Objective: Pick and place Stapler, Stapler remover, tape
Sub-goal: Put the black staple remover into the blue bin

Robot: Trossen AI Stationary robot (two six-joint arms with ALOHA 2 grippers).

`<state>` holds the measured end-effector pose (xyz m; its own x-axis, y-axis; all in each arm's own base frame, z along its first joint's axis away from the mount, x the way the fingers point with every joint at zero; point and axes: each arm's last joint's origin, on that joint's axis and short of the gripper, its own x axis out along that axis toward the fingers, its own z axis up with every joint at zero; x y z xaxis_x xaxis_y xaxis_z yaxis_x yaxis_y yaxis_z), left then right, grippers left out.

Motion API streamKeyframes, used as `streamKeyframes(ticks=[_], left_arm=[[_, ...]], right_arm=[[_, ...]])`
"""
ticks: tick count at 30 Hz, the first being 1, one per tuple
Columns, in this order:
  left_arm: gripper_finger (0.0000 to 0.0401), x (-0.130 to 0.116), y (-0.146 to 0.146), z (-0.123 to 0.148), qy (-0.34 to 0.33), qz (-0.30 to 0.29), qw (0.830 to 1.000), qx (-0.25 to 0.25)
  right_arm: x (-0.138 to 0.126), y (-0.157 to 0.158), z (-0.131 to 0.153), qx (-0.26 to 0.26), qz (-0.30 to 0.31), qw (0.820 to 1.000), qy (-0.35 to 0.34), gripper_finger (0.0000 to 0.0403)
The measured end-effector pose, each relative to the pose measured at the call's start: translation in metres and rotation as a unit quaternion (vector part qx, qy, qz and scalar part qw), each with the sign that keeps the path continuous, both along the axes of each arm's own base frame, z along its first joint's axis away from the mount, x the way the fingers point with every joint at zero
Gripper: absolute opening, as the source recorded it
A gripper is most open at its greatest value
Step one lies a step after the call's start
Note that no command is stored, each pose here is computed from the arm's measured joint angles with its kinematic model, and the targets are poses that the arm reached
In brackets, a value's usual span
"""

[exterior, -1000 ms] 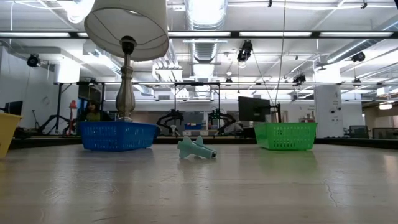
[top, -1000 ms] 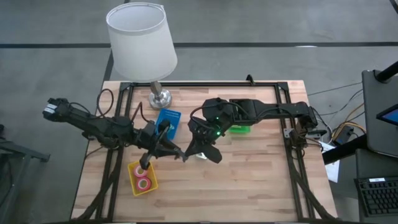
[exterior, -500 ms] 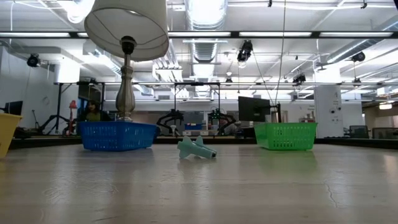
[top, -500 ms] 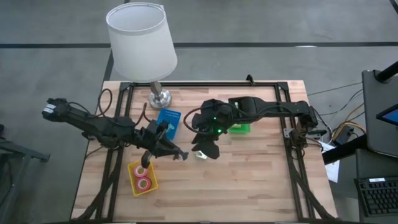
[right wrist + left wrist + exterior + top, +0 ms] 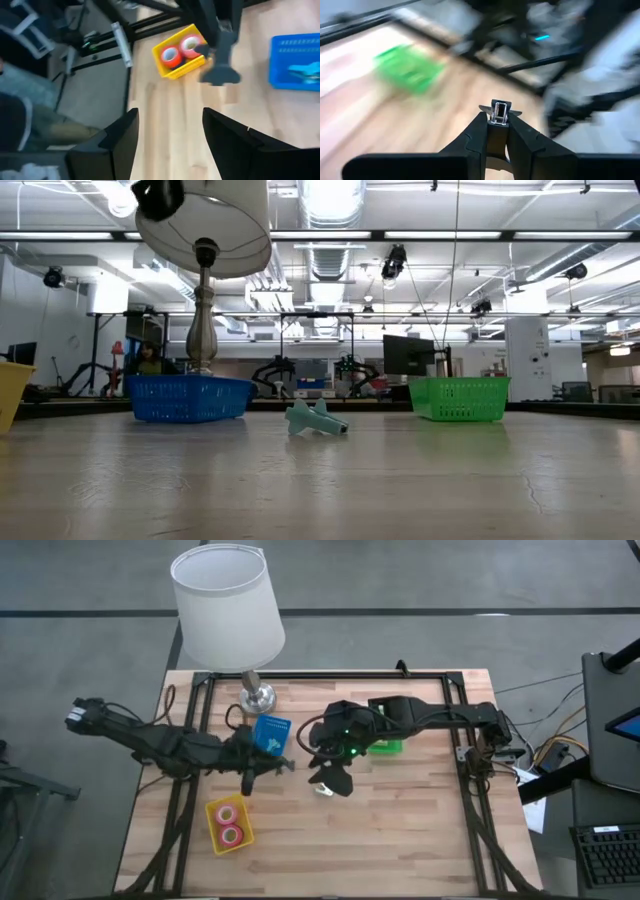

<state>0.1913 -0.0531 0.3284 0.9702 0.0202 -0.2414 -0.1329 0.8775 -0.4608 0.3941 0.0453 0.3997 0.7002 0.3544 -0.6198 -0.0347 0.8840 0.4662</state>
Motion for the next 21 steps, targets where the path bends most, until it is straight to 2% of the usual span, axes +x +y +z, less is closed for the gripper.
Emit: streamKeyframes(ticks=[4,7,9,13,21], left_arm=[[0.0053,-0.011,0.010,-0.017,0.082,0.131,0.988,0.009],[0.0053,-0.020,0.020,-0.029,0.118,0.247,0.962,0.002],[0.0053,-0.025,0.027,-0.036,0.143,0.294,0.945,0.020],[0.0058,-0.028,0.039,-0.045,0.184,0.338,0.922,0.044],[0.0060,-0.022,0.063,-0.073,0.253,0.374,0.890,0.058]], right_arm=[[0.001,-0.002,0.001,-0.016,-0.026,1.000,-0.006,0.0210],[0.002,-0.003,0.001,-0.025,-0.037,0.999,-0.012,0.0210],[0.002,-0.003,0.002,-0.031,-0.045,0.998,-0.018,0.0210],[0.005,-0.004,0.005,-0.036,-0.055,0.997,-0.038,0.0208],[0.008,-0.004,0.010,-0.046,-0.064,0.995,-0.068,0.0205]])
